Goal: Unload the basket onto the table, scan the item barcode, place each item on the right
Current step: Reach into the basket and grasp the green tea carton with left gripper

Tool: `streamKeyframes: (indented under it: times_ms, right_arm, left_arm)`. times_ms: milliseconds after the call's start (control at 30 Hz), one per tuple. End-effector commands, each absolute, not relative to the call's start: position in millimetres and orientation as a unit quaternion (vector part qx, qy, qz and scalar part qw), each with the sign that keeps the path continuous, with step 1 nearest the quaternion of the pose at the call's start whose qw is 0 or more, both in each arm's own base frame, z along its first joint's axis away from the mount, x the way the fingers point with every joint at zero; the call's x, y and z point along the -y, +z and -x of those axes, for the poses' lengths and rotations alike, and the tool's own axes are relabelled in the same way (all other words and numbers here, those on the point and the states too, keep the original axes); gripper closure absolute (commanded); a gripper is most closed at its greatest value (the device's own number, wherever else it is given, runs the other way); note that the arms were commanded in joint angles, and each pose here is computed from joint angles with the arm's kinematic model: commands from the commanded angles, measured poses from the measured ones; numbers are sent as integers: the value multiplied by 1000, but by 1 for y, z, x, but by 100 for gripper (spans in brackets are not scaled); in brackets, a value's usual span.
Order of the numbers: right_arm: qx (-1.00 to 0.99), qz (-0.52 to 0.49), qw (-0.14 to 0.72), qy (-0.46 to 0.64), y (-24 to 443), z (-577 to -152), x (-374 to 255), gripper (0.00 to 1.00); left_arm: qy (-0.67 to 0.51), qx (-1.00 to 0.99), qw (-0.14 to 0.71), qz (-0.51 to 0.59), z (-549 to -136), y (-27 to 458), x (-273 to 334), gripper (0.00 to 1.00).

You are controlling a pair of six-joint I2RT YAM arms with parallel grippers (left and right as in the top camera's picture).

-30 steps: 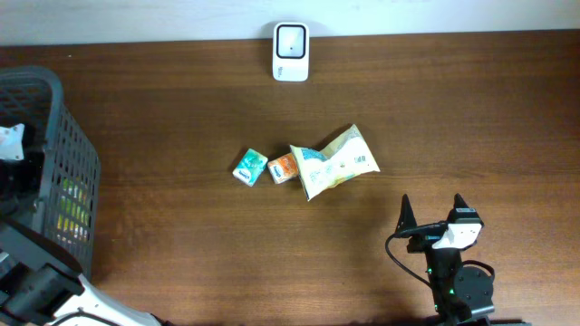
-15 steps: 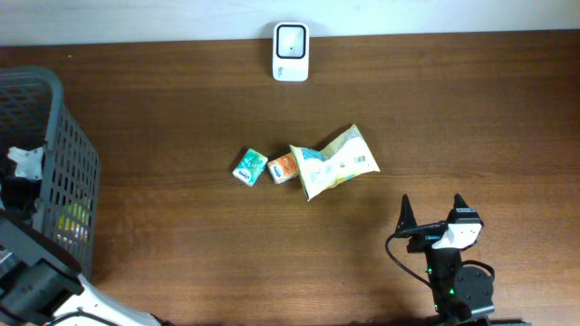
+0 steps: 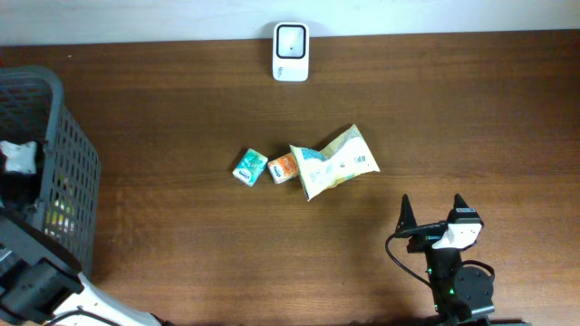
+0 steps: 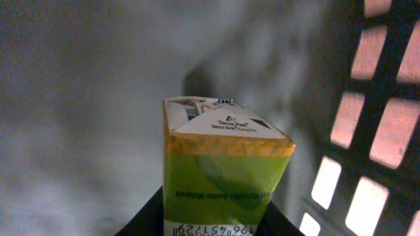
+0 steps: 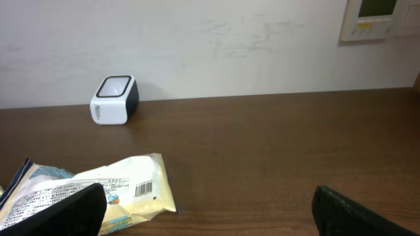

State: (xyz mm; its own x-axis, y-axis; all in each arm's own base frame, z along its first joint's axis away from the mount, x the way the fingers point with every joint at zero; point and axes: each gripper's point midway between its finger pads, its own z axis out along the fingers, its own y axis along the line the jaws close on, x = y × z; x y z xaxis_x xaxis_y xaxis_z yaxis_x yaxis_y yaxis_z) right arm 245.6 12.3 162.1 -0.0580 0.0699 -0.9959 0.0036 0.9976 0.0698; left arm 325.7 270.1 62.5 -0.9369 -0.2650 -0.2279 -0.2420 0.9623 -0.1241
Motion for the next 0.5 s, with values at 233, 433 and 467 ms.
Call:
streamKeyframes:
  times_ms: [233,433,467]
  right_arm:
    - [-729,-30,683,24,159,-246,-11,1]
    - [-729,-30,683,24,159,-246,-11,1]
    - [-729,-30,683,24,159,-246,-11,1]
  left_arm:
    - [-25,-967,89,239,-319,76,-279,37]
    - [-36,-964,60,258,-306,64,-269,27]
    - [-37,-964,59,257,-306,61,-268,29]
